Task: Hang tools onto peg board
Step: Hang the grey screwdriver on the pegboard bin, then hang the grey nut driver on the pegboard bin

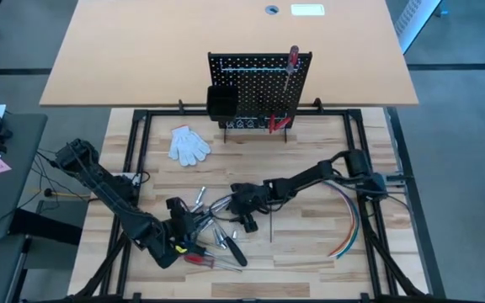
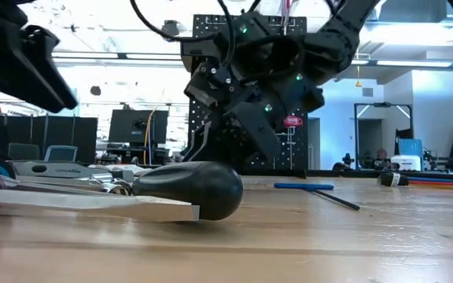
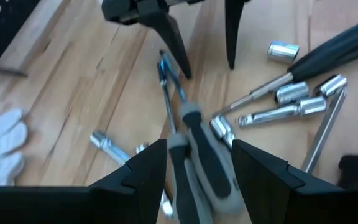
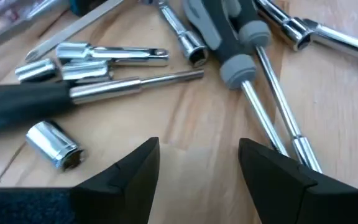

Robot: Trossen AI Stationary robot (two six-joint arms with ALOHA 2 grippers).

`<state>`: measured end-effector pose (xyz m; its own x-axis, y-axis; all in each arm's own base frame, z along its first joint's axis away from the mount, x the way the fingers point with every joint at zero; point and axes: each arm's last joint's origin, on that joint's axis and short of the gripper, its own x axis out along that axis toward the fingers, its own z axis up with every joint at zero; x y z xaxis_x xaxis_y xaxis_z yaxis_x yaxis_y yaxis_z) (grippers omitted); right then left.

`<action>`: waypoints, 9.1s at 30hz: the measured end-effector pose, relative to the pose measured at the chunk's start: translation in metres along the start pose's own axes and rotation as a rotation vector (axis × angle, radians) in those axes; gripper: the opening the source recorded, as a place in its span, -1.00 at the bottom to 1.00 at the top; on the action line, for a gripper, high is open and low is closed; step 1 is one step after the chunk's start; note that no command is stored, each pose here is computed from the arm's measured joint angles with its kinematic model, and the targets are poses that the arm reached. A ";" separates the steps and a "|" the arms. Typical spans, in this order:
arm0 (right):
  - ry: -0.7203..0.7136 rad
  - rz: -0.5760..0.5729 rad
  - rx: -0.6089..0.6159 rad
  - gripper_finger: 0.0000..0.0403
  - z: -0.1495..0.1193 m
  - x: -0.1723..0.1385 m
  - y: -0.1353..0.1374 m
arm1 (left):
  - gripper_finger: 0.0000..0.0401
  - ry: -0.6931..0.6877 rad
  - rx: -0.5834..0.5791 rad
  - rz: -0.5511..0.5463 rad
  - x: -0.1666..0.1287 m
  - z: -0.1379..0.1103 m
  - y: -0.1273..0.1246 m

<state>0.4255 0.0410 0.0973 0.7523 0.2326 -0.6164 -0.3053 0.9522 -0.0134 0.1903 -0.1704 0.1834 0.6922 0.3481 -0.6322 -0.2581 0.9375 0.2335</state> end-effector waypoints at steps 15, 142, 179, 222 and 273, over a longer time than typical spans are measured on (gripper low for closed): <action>-0.044 -0.013 0.062 0.13 -0.010 0.006 -0.019 | -0.12 -0.022 -0.054 0.049 -0.009 -0.013 0.001; 0.093 -0.127 -0.077 -0.16 0.001 0.003 -0.033 | -0.12 -0.045 -0.063 0.057 -0.009 -0.011 0.001; -0.134 -0.217 0.095 -0.95 -0.031 -0.079 -0.037 | -0.12 -0.061 -0.068 0.041 -0.014 -0.014 -0.002; -1.073 -1.165 0.138 -0.95 0.047 -0.276 -0.119 | -0.12 -0.097 -0.071 0.060 -0.014 -0.013 -0.002; -0.392 -0.713 -0.021 0.16 0.048 -0.238 -0.035 | -0.12 -0.100 -0.071 0.061 -0.014 -0.013 -0.002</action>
<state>0.2850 -0.0382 0.2822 0.9184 -0.3724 -0.1334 0.3166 0.8943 -0.3163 0.1728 -0.1771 0.1824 0.7363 0.4065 -0.5410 -0.3467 0.9132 0.2144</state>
